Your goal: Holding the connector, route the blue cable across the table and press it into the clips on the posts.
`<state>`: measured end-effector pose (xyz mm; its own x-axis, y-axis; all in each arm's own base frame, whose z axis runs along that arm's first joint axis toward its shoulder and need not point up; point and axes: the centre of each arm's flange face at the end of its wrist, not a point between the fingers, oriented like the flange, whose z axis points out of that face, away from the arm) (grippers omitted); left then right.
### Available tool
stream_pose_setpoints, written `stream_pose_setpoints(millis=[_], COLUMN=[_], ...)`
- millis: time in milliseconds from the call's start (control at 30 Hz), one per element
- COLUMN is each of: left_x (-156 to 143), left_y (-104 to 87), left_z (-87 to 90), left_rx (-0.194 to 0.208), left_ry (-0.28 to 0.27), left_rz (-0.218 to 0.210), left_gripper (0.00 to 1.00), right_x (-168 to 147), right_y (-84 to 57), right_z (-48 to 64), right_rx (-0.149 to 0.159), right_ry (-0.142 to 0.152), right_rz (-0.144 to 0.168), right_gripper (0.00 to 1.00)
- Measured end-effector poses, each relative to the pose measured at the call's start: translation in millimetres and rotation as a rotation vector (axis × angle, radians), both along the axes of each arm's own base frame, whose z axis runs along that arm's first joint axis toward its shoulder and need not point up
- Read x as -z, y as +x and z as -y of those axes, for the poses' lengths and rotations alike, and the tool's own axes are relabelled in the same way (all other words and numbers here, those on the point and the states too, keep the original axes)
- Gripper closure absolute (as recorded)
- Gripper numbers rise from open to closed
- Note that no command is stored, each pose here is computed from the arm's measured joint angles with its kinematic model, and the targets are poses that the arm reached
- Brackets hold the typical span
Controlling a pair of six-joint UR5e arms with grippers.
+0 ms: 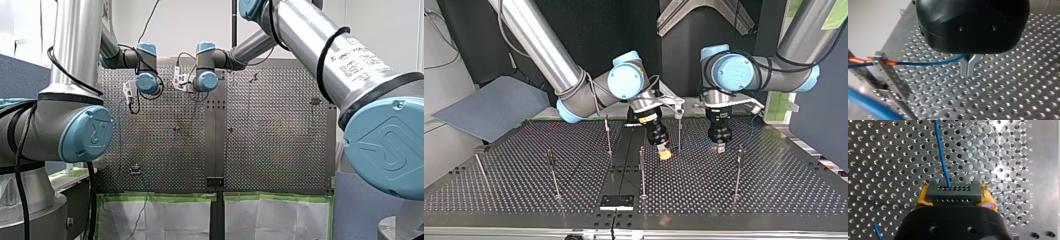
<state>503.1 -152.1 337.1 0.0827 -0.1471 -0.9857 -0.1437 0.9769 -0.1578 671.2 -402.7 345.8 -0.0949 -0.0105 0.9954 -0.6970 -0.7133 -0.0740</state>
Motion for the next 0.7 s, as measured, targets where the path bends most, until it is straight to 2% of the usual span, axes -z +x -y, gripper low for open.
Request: stream_pose_setpoints(millis=[200, 700], left_x=[17.9, 72.4], left_y=[-12.3, -45.5], left_z=[3.0, 8.5], left_rx=[0.003, 0.021], left_ry=[0.012, -0.006], left_rz=[-0.034, -0.041], left_gripper=[1.0, 1.0], right_x=[16.3, 85.0], right_y=[-4.0, -24.9], right_z=[-3.2, -20.9], right_rx=[0.001, 0.002], right_ry=[0.023, 0.117], right_rz=[-0.028, -0.14], right_gripper=[1.0, 1.0])
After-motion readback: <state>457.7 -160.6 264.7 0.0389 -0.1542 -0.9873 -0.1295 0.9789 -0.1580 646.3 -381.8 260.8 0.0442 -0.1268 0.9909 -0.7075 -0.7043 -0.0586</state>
